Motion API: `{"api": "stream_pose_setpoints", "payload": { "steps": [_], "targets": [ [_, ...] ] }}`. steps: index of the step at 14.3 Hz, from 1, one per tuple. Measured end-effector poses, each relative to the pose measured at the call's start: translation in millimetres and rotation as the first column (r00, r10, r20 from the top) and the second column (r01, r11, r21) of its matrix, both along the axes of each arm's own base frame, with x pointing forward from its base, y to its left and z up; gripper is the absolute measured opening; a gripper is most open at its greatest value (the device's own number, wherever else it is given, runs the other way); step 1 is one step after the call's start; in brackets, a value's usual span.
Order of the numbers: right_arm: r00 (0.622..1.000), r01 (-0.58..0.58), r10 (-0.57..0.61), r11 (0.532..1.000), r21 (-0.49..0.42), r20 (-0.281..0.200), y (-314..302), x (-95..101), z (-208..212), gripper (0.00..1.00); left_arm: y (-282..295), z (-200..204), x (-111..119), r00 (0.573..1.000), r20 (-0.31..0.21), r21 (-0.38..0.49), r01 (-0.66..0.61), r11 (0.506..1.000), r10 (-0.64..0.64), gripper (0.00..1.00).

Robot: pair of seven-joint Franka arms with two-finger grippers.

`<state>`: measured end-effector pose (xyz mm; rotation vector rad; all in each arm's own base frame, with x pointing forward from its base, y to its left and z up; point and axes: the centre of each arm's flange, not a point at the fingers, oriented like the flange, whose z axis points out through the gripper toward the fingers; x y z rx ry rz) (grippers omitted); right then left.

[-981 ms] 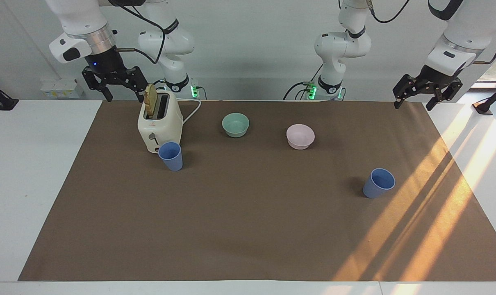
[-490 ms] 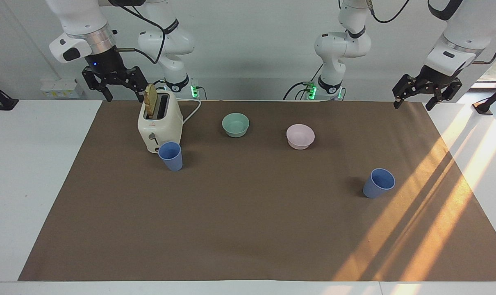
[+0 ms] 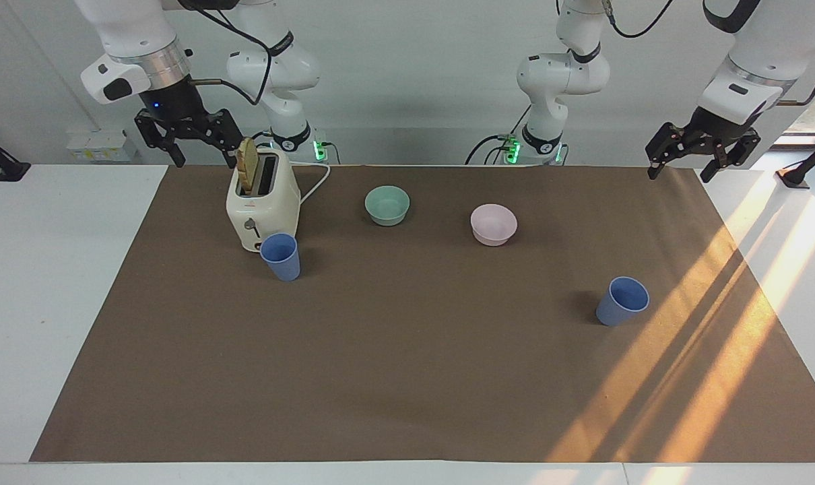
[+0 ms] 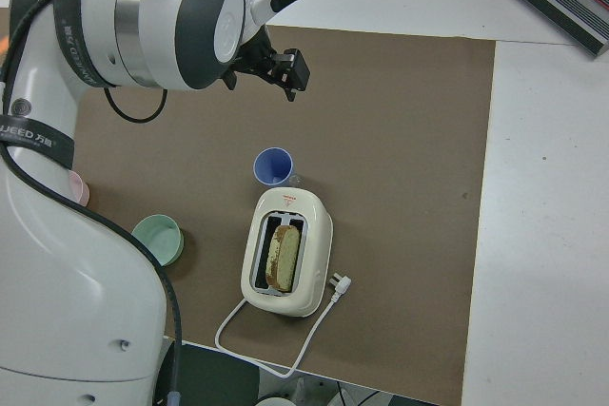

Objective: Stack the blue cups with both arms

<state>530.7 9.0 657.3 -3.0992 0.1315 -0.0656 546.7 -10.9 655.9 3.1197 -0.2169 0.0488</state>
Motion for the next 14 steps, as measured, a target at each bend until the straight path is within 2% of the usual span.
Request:
{"api": "stream_pose_setpoints", "payload": {
  "steps": [9,14],
  "targets": [
    [1.0,0.0,0.0,1.0,0.0,0.0,0.0,0.0,0.0,1.0,1.1,0.3,2.5,1.0,0.015,0.0,-0.002,1.0,0.002,1.0],
    [1.0,0.0,0.0,1.0,0.0,0.0,0.0,0.0,0.0,1.0,14.4,-16.1,21.1,0.999,0.039,-0.004,-0.008,1.0,0.008,1.0]
  ]
}}
